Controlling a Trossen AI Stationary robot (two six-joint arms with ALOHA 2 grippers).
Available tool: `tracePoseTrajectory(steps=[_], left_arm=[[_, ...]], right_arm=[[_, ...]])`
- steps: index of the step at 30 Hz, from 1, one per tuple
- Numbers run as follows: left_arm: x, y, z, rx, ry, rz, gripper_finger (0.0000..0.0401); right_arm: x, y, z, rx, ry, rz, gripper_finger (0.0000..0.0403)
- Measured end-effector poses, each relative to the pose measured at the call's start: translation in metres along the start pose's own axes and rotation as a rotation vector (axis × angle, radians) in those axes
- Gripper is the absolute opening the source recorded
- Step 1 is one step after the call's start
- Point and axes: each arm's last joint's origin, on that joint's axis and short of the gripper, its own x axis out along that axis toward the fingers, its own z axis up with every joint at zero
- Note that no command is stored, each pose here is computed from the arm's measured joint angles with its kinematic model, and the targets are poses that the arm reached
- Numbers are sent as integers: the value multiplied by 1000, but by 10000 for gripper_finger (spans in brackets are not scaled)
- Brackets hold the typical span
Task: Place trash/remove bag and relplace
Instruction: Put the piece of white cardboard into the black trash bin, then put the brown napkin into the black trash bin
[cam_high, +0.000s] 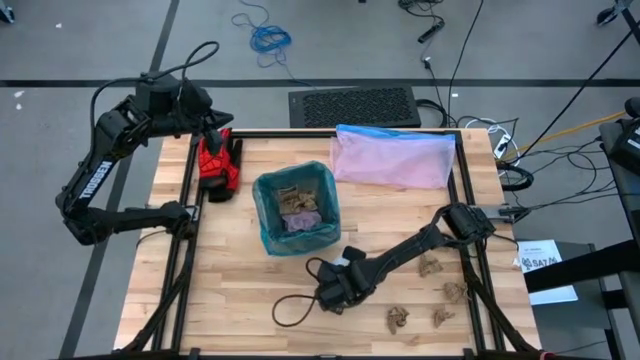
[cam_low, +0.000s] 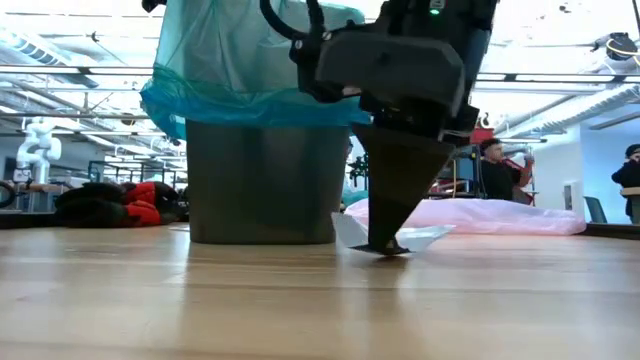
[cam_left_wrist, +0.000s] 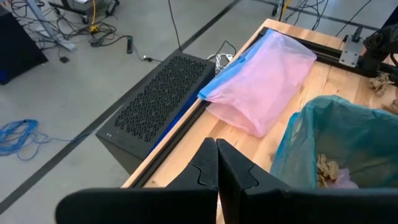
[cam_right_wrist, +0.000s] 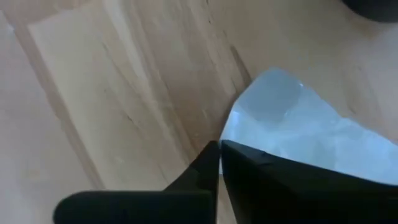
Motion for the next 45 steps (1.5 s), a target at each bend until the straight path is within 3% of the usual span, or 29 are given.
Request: tracePoseTrajectory(steps=[6,17,19,23,27,31,36,39,45], left_arm=[[-5,-1,-1,0,-12,2,0],[-13,-3,-1,-46,-42,5,0],[-13,-3,-2,-46,-43,5,0],[-14,-4,-2,-45,-45,1,0],[-14,-4,-1,-45,-48,1,0],[-14,-4,0,-42,-60,1,0],[-14,-4,0,-43,-61,1,0],[-14,-4,0,-42,-61,1,0],[-13,-2,0,-41,-58,55,0]], right_arm=[[-27,9,13,72,-8,106,0],[-189,23,45,179,-268,522,0],[-215,15,49,204,-358,541,0],[-245,-19,69,269,-550,460,0],[-247,-59,96,288,-641,325,0],[-228,-93,120,272,-589,220,0],[-202,-127,143,360,-417,278,11],[-196,-139,151,377,-372,334,51],[-198,-152,160,438,-375,406,168]])
